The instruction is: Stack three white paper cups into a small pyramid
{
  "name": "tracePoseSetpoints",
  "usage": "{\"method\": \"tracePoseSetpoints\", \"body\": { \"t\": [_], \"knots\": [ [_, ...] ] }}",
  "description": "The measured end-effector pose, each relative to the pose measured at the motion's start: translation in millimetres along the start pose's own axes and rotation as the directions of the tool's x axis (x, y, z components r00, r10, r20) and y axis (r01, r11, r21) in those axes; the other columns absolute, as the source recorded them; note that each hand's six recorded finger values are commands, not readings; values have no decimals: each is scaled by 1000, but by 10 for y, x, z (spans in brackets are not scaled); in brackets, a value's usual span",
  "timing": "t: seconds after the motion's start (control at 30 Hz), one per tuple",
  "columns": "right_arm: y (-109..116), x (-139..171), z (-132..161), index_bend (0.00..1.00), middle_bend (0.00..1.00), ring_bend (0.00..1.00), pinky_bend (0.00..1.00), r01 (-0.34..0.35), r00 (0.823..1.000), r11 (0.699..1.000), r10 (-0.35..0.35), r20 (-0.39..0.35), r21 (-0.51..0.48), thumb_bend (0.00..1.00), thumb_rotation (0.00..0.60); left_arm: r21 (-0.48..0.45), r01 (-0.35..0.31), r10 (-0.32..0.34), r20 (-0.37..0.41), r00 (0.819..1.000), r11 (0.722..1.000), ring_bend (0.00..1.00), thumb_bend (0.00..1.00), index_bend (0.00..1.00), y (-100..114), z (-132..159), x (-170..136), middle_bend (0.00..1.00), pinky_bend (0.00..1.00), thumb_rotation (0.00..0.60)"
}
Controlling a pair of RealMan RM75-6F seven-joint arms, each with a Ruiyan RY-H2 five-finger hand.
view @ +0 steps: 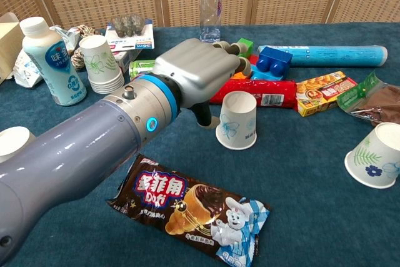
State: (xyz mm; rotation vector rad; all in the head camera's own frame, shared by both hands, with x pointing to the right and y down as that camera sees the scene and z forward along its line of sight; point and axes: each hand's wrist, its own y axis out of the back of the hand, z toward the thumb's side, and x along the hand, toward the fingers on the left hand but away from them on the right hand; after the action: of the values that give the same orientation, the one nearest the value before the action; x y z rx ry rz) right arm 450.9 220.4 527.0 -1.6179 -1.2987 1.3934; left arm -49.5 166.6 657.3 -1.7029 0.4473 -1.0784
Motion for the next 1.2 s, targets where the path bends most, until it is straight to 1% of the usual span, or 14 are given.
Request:
{"method": "tracePoseSetpoints", "body": {
  "t": [0.23,0.47,0.67,0.8,1.0,1.2],
  "knots": [
    [-16,1,14,8,0,0,4,-2,1000,1000,2,-4,7,156,600,-4,6,-6,-11,1000,1000,0,299,125,34,-205,-53,0,246,600],
    [-34,7,32,8,0,0,4,-5,1000,1000,5,-8,14,156,600,2,35,-35,-17,999,999,0,298,84,34,-597,-176,0,140,600],
    [-58,11,50,8,0,0,5,-9,1000,1000,9,-11,24,155,600,30,54,-54,11,998,998,0,296,68,26,-888,-386,0,80,600],
    [-66,9,46,8,0,0,5,-10,1000,1000,10,-7,27,155,600,47,55,-56,33,998,997,0,297,45,60,-1048,-557,0,7,600],
    [-66,9,51,8,0,0,4,-7,1000,999,8,-8,32,155,600,66,52,-56,52,997,996,0,297,32,113,-1280,-821,0,0,600],
    [-67,7,52,8,0,0,4,-7,1000,999,7,-8,34,155,600,48,45,-48,71,996,998,0,297,19,130,-1465,-1091,0,0,600]
  ]
}}
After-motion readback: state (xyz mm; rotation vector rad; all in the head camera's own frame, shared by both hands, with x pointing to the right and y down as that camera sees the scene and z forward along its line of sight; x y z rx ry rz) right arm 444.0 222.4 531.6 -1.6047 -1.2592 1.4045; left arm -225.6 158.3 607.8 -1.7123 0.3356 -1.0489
